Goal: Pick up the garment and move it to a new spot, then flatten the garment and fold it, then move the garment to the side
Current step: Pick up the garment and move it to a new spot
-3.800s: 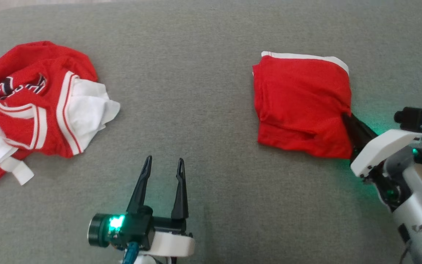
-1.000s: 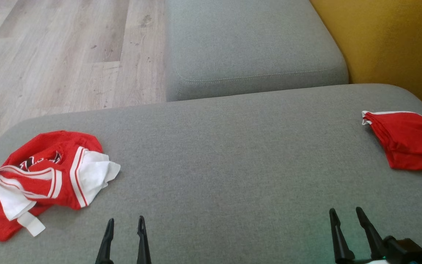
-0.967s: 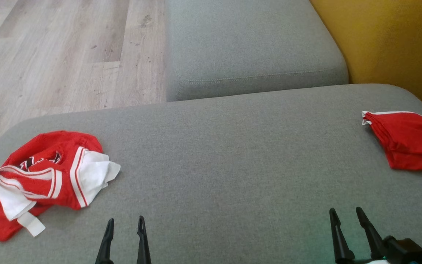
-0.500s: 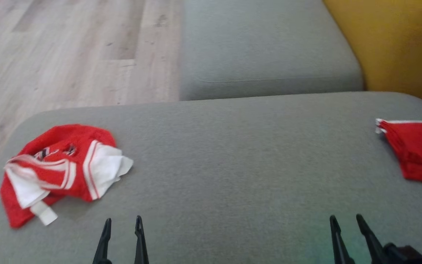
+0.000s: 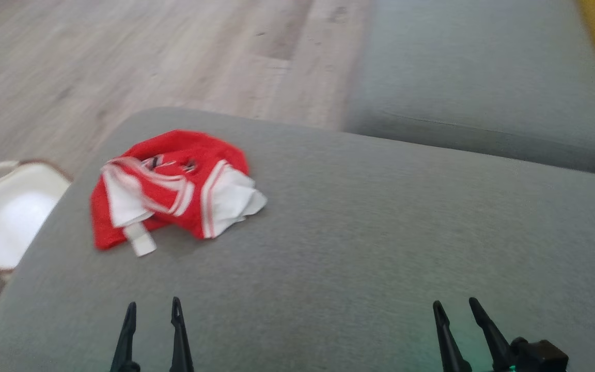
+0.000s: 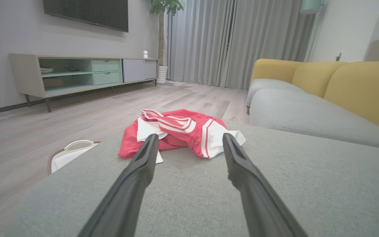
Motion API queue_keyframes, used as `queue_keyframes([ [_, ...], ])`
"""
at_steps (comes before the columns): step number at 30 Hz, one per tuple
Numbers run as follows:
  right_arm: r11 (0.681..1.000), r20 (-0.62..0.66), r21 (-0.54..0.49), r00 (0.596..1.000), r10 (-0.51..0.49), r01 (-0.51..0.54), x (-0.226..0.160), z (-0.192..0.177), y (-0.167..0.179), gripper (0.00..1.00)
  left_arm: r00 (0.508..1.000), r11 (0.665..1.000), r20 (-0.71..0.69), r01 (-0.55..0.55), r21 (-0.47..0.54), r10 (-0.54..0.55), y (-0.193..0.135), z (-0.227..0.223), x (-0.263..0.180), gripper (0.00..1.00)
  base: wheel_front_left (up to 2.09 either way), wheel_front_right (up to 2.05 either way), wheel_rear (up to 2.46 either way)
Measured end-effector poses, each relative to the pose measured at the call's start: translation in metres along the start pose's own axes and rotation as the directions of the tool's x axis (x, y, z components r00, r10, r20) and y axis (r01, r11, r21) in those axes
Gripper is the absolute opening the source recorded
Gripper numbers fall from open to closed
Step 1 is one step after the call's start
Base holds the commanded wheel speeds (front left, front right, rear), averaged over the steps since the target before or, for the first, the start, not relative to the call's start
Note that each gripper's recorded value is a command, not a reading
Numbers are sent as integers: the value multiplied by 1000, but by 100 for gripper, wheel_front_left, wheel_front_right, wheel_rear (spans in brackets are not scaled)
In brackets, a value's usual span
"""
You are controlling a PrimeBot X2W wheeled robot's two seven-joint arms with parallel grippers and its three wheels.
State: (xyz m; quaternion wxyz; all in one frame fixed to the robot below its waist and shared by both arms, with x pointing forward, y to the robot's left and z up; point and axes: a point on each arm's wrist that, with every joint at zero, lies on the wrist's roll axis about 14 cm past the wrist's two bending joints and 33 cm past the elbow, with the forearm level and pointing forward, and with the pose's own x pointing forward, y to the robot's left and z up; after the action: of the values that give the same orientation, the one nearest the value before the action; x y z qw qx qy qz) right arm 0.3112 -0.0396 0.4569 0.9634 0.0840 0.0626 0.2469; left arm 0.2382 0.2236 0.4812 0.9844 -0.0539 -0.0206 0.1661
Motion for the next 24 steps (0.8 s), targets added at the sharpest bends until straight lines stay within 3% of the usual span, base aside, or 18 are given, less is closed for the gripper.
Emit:
queue_keyframes([
  [7, 996, -29, 3, 996, 84, -84, 18, -5, 20, 100, 996, 996, 0, -89, 3, 89, 25, 0, -12, 100, 0, 0, 0],
  [15, 997, -68, 25, 995, 79, -78, 23, -17, 16, 100, 994, 994, -22, -111, 7, 111, 30, -2, -6, 100, 0, 0, 0],
  [19, 996, -100, 2, 991, 86, -86, 25, -25, 7, 100, 993, 994, 47, -106, 34, 105, 35, 22, 24, 100, 0, 0, 0],
  [24, 993, -90, -65, 991, 96, -102, 49, -17, -23, 100, 982, 991, 185, -62, 115, 40, 35, 75, 93, 100, 0, 0, 0],
])
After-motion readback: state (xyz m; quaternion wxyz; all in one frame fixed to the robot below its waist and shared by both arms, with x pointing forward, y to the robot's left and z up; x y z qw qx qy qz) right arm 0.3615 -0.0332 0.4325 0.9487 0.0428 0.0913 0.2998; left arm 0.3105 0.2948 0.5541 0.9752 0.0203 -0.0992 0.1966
